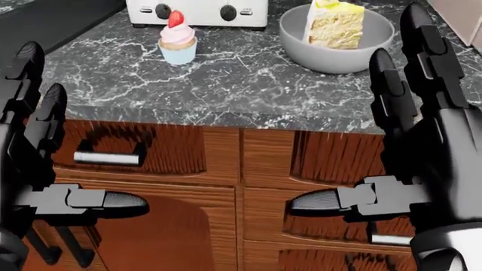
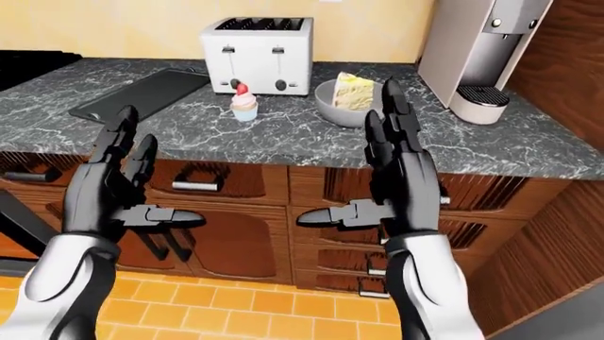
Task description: Pick up the bowl with cake and place it on the tray. Pick up the cupcake and place it on the tray.
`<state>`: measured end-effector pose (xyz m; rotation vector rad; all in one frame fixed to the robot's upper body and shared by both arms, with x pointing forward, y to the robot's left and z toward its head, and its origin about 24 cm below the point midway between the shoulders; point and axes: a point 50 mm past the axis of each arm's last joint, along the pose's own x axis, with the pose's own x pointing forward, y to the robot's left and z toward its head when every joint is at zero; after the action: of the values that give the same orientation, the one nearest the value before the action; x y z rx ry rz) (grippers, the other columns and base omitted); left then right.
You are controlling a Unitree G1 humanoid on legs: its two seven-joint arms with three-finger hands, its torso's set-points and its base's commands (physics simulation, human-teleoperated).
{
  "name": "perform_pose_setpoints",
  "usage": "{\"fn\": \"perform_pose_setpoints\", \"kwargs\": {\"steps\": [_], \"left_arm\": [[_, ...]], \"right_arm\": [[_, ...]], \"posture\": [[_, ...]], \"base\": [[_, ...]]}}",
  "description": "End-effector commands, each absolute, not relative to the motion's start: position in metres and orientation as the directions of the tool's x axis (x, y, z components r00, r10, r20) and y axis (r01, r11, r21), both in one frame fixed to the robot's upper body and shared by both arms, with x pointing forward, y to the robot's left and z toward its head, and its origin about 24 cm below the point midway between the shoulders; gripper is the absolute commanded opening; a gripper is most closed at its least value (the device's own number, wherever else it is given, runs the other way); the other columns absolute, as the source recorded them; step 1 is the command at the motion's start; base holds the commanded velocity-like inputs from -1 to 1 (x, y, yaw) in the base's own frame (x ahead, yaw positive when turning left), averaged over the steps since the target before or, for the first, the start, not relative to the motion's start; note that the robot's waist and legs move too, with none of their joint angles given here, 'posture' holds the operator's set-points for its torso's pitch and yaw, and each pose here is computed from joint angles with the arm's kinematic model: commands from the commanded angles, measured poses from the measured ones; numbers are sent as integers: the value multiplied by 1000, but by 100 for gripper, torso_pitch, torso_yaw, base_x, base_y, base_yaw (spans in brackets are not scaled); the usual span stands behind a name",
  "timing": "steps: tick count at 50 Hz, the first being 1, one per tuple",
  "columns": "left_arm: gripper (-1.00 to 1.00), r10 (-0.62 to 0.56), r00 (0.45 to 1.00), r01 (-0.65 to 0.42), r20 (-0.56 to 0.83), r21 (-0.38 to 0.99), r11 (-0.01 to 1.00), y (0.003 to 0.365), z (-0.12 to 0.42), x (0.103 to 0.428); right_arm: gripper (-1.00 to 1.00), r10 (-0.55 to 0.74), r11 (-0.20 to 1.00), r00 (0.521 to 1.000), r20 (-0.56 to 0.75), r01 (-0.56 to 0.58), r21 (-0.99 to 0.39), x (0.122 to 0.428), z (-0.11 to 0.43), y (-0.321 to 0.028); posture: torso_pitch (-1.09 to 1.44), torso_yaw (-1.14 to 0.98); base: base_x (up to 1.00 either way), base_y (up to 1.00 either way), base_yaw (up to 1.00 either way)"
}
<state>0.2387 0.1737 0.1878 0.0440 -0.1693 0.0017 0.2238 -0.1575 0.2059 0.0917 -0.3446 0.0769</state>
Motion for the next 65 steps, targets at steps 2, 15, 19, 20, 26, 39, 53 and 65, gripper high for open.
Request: {"fn": "perform_pose_setpoints", "kwargs": {"steps": [2, 15, 19, 20, 26, 39, 53, 65], "left_arm": [[100, -29, 967, 17, 253, 49, 999, 169, 201, 235], [100, -25, 966, 13, 257, 49, 999, 170, 202, 233], [100, -23, 965, 11, 260, 48, 999, 171, 203, 233], [100, -24, 965, 12, 260, 48, 999, 171, 203, 233], [100, -23, 965, 10, 262, 49, 999, 171, 204, 233], [100, -28, 961, 13, 274, 55, 998, 170, 212, 231], [100, -22, 959, 6, 283, 56, 998, 172, 215, 225], [100, -19, 957, 2, 290, 58, 998, 172, 216, 225]], "right_arm": [[100, 50, 994, 907, 419, -87, 70, 218, 219, -159], [100, 48, 994, 904, 425, -84, 67, 216, 220, -160], [100, 48, 994, 903, 427, -84, 66, 216, 220, -160], [100, 47, 994, 903, 428, -83, 67, 217, 220, -161], [100, 43, 994, 899, 437, -81, 69, 213, 225, -162], [100, 10, 994, 881, 472, -60, 91, 204, 235, -173], [100, -60, 996, 850, 524, 13, 92, 187, 254, -190], [100, -59, 987, 817, 574, 133, -89, 182, 273, -198]], "posture": [[0, 0], [0, 0], [0, 0], [0, 0], [0, 0], [0, 0], [0, 0], [0, 0]], "base": [[34, 0, 0], [39, 0, 0], [43, 0, 0], [43, 0, 0], [43, 0, 0], [21, 0, 0], [7, 0, 0], [0, 0, 0]]}}
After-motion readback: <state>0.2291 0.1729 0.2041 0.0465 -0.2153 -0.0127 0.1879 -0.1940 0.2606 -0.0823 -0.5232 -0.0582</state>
